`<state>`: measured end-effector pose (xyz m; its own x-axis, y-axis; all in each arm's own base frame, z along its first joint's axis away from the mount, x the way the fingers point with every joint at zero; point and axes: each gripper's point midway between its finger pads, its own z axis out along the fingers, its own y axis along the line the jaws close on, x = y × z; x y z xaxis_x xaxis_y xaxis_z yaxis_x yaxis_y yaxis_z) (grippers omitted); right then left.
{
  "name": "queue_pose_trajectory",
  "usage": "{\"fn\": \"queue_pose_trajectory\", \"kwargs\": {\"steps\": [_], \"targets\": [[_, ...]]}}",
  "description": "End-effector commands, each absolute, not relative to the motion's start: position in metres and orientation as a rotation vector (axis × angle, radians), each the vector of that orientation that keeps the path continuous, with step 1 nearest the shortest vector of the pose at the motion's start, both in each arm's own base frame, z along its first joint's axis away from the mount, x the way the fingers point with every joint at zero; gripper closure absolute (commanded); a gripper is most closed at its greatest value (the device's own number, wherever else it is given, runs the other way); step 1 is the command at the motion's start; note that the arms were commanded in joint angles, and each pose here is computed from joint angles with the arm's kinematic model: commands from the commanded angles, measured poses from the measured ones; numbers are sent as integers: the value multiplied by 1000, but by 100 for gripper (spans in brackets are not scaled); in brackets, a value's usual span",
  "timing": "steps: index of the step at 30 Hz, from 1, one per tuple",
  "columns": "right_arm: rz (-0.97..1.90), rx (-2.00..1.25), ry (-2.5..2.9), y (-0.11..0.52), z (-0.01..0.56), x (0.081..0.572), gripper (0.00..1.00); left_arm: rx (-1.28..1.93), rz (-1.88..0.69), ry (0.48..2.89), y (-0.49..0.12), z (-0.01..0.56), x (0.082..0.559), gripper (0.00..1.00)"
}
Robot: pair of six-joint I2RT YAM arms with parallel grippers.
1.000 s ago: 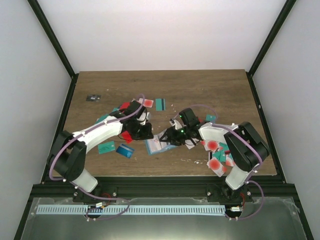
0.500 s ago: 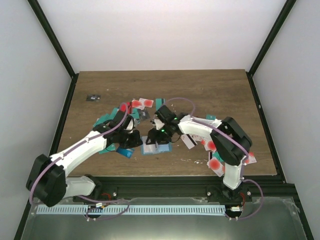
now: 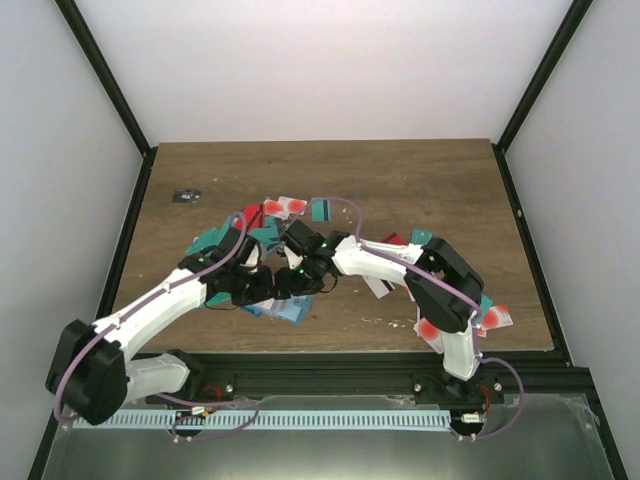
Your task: Put the credit cards into the card holder
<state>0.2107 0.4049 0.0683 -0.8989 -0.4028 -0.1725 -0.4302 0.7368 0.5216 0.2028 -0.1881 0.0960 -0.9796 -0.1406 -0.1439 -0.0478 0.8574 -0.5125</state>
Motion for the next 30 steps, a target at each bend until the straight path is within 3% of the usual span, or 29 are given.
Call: {"fn": "queue_pose_trajectory", "kwargs": {"steps": [1, 16, 24, 30], "targets": [[1057, -704, 2821, 414, 92, 202, 43, -226, -583, 2824, -163, 91, 236, 93], [1216, -703, 2794, 438, 105, 205, 43, -227, -537, 2949, -139, 57, 254, 93], [1392, -711, 2757, 468, 110, 219, 43, -411, -489, 2888, -107, 77, 259, 92], [1547, -702, 2637, 469, 137, 247, 43, -492, -545, 2768, -91, 113, 266, 85]]}}
